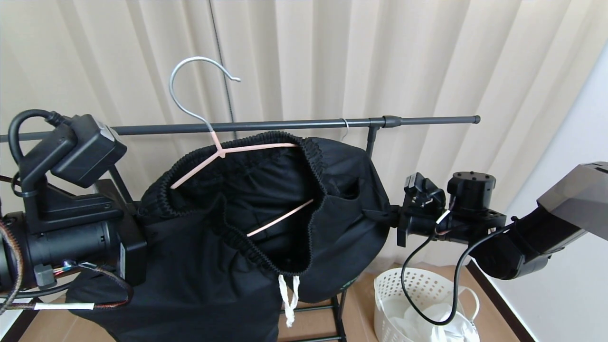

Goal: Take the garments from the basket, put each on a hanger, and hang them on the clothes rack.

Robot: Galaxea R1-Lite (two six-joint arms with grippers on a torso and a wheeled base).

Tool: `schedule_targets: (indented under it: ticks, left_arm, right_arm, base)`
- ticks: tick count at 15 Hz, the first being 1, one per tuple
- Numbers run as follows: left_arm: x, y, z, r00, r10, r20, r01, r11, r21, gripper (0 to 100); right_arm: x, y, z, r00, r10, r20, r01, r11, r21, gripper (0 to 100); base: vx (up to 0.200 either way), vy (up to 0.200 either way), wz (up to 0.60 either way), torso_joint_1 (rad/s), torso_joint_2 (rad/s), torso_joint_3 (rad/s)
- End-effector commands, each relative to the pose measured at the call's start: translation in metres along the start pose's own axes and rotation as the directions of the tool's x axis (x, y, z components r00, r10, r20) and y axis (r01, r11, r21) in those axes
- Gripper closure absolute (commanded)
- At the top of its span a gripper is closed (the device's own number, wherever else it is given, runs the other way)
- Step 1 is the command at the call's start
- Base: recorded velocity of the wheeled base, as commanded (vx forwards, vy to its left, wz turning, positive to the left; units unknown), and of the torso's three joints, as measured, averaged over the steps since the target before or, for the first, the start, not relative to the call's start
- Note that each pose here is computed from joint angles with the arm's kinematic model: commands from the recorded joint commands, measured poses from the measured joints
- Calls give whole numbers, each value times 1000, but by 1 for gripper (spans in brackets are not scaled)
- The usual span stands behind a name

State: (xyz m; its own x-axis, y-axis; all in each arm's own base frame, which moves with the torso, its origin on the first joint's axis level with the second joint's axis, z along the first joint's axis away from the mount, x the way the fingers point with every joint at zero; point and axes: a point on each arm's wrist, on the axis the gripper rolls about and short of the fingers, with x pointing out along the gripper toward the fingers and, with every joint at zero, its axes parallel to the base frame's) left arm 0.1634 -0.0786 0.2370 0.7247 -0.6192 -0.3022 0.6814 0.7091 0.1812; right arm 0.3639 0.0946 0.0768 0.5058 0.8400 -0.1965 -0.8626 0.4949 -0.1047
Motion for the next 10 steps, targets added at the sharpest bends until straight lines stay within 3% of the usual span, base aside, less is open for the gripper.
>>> schedule_targets:
  ticks: [1, 10]
  left_arm:
    - [-4, 0, 2, 1000, 5, 15, -5, 1000, 3, 100]
    - [-5, 1, -1, 1000, 15, 11, -15, 1000, -27, 100]
  right_arm:
    - [1, 0, -4, 1000, 1, -10, -1, 1000, 9, 100]
    - [1, 4, -3, 1000, 13, -26, -12, 1000, 22, 100]
  base:
    - [0, 0, 0, 0, 0, 0]
    - [0, 0, 0, 0, 0, 0]
